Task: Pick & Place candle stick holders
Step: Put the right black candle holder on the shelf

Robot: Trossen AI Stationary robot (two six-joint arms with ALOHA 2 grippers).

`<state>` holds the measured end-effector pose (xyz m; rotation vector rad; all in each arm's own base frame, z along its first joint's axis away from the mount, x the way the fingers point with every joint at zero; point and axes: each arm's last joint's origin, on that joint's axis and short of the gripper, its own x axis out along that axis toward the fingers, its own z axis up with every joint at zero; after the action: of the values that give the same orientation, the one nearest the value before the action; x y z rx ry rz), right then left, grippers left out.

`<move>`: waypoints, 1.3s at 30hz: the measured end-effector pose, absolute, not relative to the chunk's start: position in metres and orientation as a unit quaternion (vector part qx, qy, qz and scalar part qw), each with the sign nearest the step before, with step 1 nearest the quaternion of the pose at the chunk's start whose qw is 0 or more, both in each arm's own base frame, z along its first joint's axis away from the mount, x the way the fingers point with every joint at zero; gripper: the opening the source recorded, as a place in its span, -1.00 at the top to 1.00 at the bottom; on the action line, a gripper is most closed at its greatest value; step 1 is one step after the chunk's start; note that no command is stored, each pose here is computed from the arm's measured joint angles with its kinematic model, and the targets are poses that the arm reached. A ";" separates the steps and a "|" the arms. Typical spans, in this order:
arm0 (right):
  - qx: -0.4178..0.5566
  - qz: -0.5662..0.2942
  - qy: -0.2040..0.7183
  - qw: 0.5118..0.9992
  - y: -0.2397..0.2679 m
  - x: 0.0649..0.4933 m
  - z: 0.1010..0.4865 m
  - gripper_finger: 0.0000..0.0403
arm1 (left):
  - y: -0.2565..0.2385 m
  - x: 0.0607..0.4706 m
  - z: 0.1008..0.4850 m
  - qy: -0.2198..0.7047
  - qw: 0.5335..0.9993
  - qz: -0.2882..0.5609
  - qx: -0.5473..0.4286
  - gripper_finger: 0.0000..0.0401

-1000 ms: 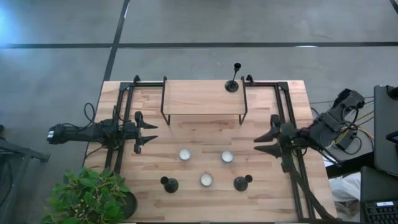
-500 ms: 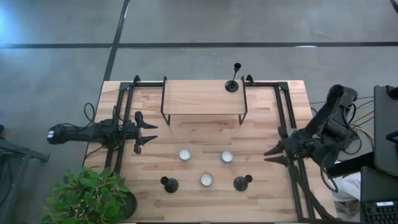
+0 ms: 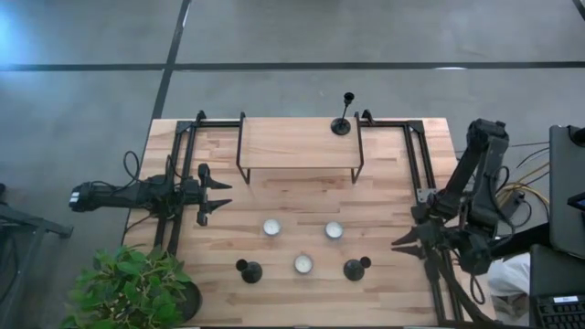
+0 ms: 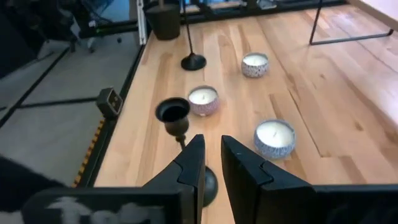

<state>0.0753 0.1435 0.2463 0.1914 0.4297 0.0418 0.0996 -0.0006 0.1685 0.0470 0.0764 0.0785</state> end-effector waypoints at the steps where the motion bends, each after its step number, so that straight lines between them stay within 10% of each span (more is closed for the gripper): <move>1: 0.095 0.018 0.206 0.974 0.144 0.075 0.240 0.78 | -0.001 0.100 0.168 0.038 0.998 0.039 0.024 -0.01; 27: 0.115 0.106 0.243 0.957 0.147 0.082 0.148 0.82 | -0.001 0.100 0.169 0.038 0.998 0.039 0.024 -0.01; 39: 0.104 0.060 0.285 0.951 0.158 0.113 0.139 0.30 | -0.001 0.100 0.169 0.038 0.998 0.039 0.024 -0.01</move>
<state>0.1129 0.1576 0.1392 0.2106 0.5798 0.1220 0.0996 -0.0005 0.1685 0.0470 0.0764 0.0789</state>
